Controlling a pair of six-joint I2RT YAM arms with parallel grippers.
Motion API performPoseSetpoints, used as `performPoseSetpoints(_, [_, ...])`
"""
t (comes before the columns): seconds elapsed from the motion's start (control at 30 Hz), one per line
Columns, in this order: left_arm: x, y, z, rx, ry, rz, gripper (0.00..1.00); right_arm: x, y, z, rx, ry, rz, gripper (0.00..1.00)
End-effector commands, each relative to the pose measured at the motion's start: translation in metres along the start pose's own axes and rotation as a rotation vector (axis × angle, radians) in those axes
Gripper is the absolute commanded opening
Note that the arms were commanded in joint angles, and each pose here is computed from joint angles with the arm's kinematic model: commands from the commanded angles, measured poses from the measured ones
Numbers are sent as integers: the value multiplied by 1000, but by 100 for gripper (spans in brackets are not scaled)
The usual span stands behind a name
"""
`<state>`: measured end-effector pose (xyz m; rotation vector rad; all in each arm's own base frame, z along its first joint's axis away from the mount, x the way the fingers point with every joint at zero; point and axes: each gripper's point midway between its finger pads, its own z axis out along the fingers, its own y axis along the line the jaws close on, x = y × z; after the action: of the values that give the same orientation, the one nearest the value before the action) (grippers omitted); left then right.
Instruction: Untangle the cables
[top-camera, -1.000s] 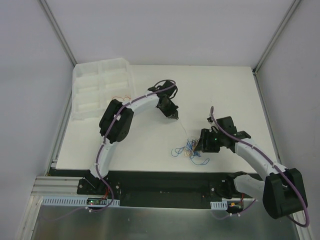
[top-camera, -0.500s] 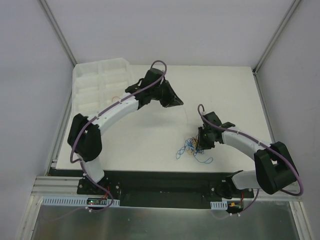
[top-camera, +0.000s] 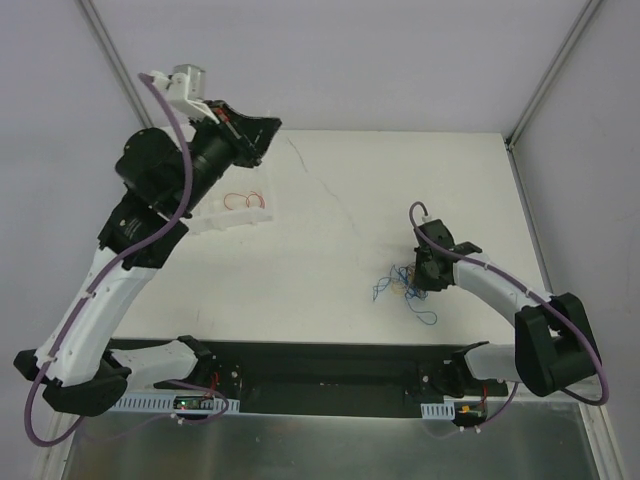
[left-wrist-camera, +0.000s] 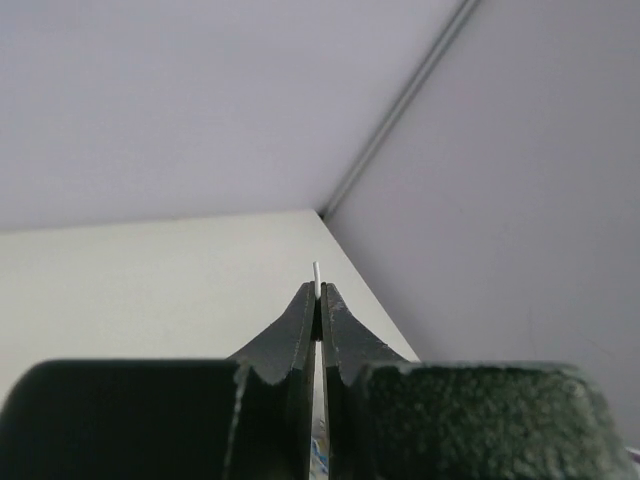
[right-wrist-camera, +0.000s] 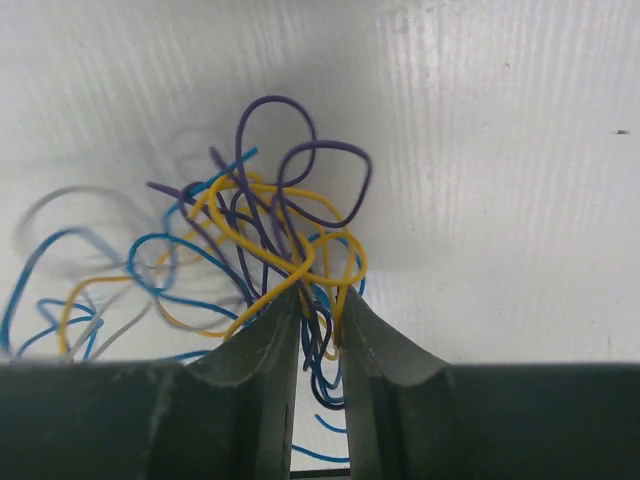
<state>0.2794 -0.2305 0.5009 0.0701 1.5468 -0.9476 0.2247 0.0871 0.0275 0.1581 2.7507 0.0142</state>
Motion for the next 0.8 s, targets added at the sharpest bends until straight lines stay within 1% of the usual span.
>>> performPoseSetpoints(0.0, [-52, 19, -19, -143, -157, 185, 0, 3, -10, -3, -18, -8, -24, 25])
performPoseSetpoints(0.23, [-84, 9, -32, -153, -226, 221, 0, 7, -11, 2, -46, 16, -20, 28])
performPoseSetpoints(0.3, [-93, 10, -34, -177, -243, 255, 0, 9, -11, 3, -60, 24, -5, 28])
performPoseSetpoints(0.47, [-145, 4, -56, -250, -371, 359, 0, 10, -11, 6, -100, 32, 28, 41])
performPoseSetpoints(0.53, [-162, -1, -64, -259, -413, 387, 0, 8, -12, 7, -98, 30, 33, 43])
performPoseSetpoints(0.57, [-170, -4, -67, -262, -430, 397, 0, 9, -7, 7, -131, 42, 38, 44])
performPoseSetpoints(0.67, [-180, -7, -70, -271, -457, 406, 0, 9, -8, 7, -145, 41, 55, 50])
performPoseSetpoints(0.77, [-174, -1, -61, -288, -438, 409, 0, 7, -7, 6, -168, 30, 66, 57])
